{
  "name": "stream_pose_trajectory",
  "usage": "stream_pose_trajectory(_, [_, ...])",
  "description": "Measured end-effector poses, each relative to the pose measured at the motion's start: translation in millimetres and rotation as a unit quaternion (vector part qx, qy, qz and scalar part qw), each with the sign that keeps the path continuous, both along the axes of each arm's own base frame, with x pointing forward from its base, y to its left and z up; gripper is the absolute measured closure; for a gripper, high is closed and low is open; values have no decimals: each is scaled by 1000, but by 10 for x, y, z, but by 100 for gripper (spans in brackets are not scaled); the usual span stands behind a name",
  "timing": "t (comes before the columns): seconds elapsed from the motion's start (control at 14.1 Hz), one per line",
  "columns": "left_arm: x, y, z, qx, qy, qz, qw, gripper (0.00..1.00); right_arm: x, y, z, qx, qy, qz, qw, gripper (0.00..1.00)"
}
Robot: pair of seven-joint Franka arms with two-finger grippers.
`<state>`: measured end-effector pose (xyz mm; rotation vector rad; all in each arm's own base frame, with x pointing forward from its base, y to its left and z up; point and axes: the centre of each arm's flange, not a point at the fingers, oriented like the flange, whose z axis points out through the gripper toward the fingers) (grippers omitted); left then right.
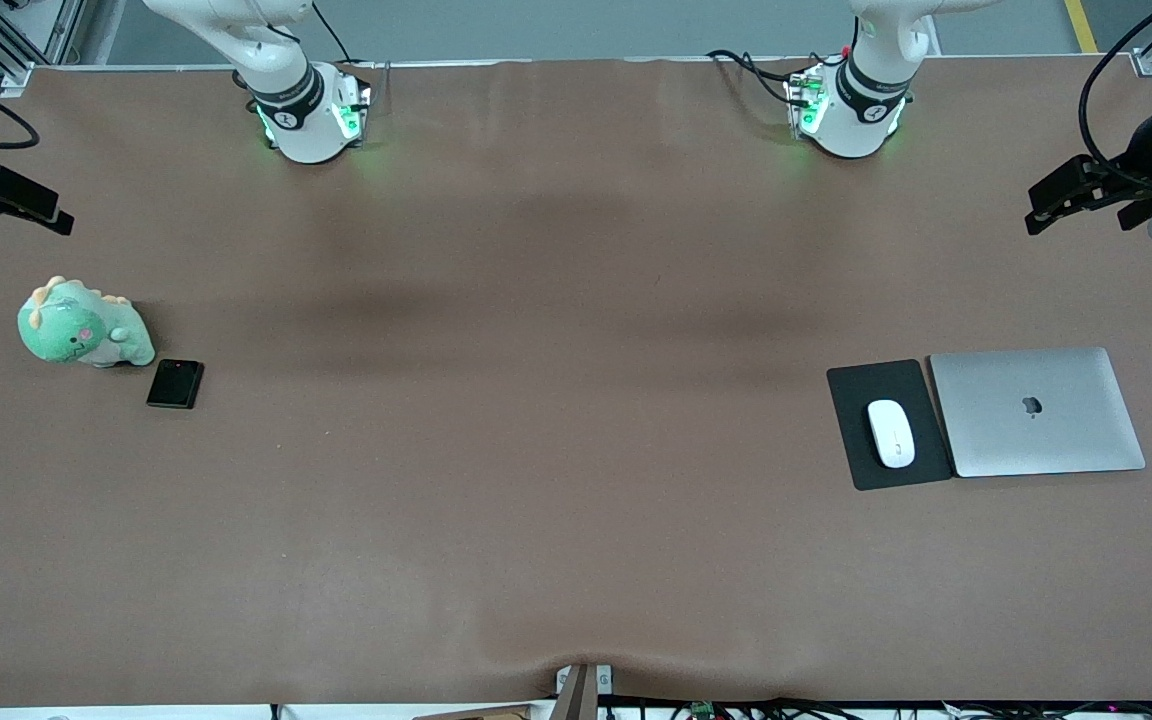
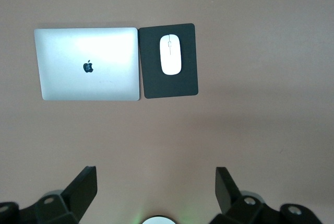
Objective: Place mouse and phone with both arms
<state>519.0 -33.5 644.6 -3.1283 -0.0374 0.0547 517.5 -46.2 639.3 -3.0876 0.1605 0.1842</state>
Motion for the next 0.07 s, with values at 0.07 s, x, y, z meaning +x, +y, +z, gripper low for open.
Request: stream_pose_trajectory(0.07, [2, -1, -2, 0, 0, 0, 1000, 0, 1, 13, 0, 0, 0, 1, 1000, 0])
